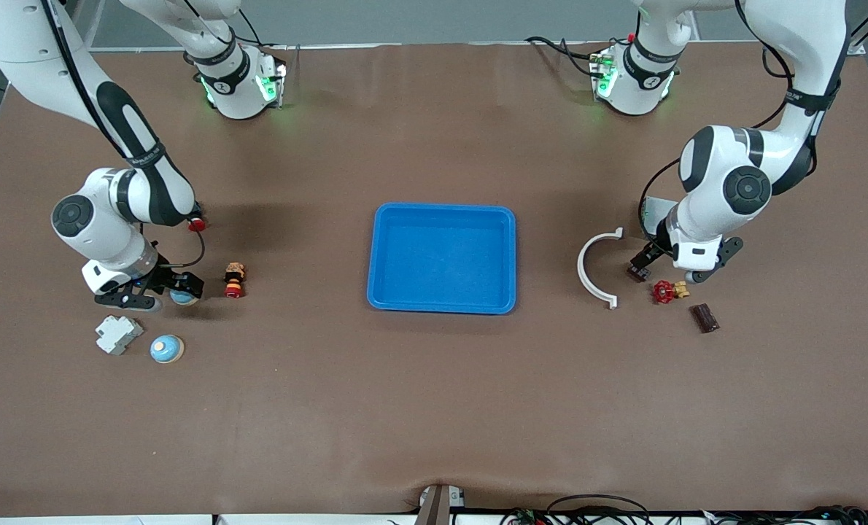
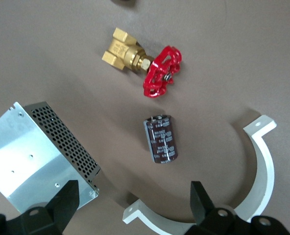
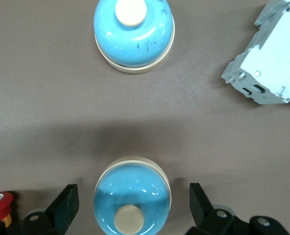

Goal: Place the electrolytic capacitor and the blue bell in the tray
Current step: 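Grasp the blue bell with the right gripper while the left grasps the capacitor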

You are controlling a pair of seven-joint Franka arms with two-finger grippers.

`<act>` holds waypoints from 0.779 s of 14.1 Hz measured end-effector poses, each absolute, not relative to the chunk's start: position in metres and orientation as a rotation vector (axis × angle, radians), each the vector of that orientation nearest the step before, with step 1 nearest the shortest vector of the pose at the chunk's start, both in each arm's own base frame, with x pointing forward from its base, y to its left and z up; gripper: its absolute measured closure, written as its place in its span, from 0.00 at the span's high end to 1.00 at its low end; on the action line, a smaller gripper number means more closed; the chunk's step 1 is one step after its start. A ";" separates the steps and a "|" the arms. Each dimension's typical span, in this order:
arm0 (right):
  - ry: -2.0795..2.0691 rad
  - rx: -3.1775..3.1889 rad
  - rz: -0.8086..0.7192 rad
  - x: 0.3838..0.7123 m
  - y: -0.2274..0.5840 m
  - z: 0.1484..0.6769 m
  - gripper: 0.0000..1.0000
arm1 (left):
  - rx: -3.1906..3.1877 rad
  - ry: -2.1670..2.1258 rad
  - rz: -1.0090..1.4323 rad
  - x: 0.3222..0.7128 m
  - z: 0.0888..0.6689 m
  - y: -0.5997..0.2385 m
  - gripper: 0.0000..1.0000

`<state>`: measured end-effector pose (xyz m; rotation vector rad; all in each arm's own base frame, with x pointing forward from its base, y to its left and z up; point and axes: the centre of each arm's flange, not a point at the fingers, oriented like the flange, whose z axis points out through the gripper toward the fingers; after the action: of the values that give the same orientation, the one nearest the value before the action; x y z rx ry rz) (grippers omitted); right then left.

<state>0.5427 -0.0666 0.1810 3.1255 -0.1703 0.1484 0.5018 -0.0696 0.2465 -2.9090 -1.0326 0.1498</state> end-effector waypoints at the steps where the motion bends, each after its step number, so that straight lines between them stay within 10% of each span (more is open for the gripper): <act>1: -0.171 3.125 0.147 0.543 -0.067 0.180 1.00 | -2.907 -1.033 0.155 0.500 0.245 -0.072 1.00; 4: -0.171 3.126 0.144 0.542 -0.067 0.180 1.00 | -2.908 -1.035 0.158 0.499 0.237 -0.074 1.00; 7: -0.170 3.126 0.140 0.542 -0.067 0.180 0.70 | -2.915 -1.039 0.154 0.500 0.223 -0.074 1.00; 11: -0.166 3.129 0.097 0.544 -0.066 0.183 0.66 | -2.923 -1.075 0.120 0.504 0.211 -0.067 1.00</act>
<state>0.5439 -0.0657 0.1835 3.1292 -0.1664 0.0974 0.5038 -0.0674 0.2114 -2.9232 -1.0753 0.1204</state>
